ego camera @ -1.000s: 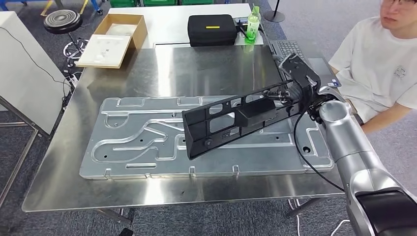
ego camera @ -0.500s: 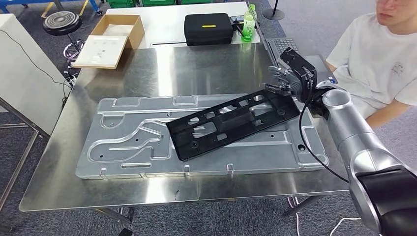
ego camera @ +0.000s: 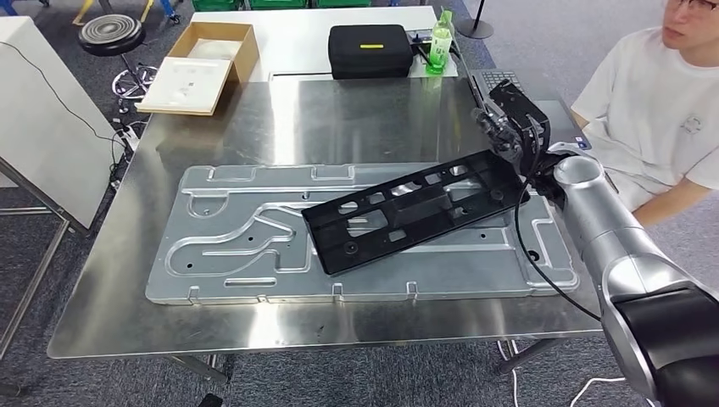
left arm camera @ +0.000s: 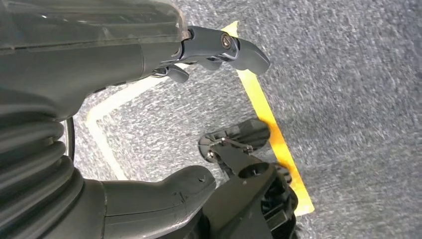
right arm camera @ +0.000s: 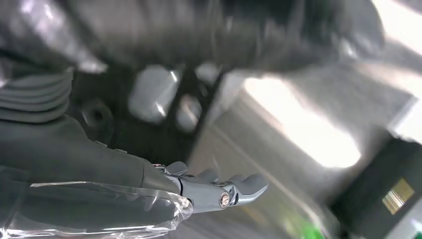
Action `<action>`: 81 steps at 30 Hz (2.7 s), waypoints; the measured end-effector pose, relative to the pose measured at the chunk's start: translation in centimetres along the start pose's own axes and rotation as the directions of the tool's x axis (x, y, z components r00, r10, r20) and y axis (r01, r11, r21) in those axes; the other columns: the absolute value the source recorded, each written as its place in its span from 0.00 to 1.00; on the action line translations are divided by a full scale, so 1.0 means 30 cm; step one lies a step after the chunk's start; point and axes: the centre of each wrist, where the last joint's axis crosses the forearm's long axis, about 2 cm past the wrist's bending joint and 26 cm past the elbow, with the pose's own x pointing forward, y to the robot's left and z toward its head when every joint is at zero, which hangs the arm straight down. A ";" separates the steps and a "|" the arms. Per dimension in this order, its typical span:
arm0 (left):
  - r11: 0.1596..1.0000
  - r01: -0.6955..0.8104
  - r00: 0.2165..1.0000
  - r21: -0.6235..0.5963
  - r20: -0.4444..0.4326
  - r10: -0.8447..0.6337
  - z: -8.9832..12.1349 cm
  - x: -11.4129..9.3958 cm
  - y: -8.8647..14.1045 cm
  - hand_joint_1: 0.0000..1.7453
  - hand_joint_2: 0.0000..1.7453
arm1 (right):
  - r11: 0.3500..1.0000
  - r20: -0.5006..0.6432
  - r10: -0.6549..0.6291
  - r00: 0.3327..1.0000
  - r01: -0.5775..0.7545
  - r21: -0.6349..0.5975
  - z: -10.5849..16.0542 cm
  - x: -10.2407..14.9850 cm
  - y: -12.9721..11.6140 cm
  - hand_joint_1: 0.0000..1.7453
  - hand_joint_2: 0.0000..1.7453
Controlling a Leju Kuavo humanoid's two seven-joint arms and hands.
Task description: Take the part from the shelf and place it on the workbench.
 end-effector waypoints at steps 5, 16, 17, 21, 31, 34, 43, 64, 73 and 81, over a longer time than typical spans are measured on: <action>1.000 -0.002 1.000 -0.009 0.026 0.003 -0.001 0.000 -0.011 0.00 0.25 | 0.948 0.262 0.195 0.945 -0.113 -0.296 0.028 0.003 0.081 0.00 0.00; 0.999 -0.008 0.999 -0.033 -0.044 0.006 0.003 -0.013 -0.036 0.00 0.00 | 0.623 0.518 0.771 0.370 -0.272 -0.734 0.339 0.104 0.419 0.00 0.00; 0.999 0.005 0.999 -0.035 -0.043 -0.007 0.001 -0.009 -0.038 0.00 0.00 | 0.603 0.512 0.788 0.342 -0.259 -0.755 0.363 0.105 0.440 0.00 0.00; 0.996 0.059 0.997 -0.069 -0.042 -0.062 0.000 -0.011 -0.051 0.00 0.00 | 0.579 0.513 0.805 0.298 -0.204 -0.789 0.441 0.091 0.507 0.00 0.00; 0.984 0.136 0.989 -0.111 -0.043 -0.141 0.004 -0.022 -0.068 0.00 0.00 | 0.583 0.518 0.795 0.316 -0.165 -0.795 0.518 0.059 0.547 0.00 0.00; 0.982 0.150 0.987 -0.112 -0.041 -0.156 0.003 -0.018 -0.063 0.00 0.00 | 0.579 0.516 0.798 0.311 -0.161 -0.799 0.527 0.064 0.547 0.00 0.00; 0.980 0.165 0.985 -0.113 -0.036 -0.170 -0.001 -0.009 -0.055 0.00 0.00 | 0.577 0.515 0.800 0.308 -0.160 -0.801 0.536 0.065 0.549 0.00 0.00; 0.986 0.152 0.988 -0.064 0.015 -0.151 -0.020 0.027 -0.101 0.00 0.00 | 0.447 0.430 0.893 0.132 -0.158 -0.880 0.489 0.231 0.413 0.00 0.00; 0.990 0.137 0.990 -0.028 0.039 -0.136 -0.017 0.020 -0.091 0.00 0.00 | 0.422 0.409 0.906 0.110 -0.149 -0.895 0.508 0.229 0.411 0.00 0.00; 0.991 0.132 0.990 -0.017 0.051 -0.131 -0.016 0.021 -0.083 0.00 0.00 | 0.413 0.402 0.910 0.099 -0.139 -0.900 0.518 0.233 0.408 0.00 0.00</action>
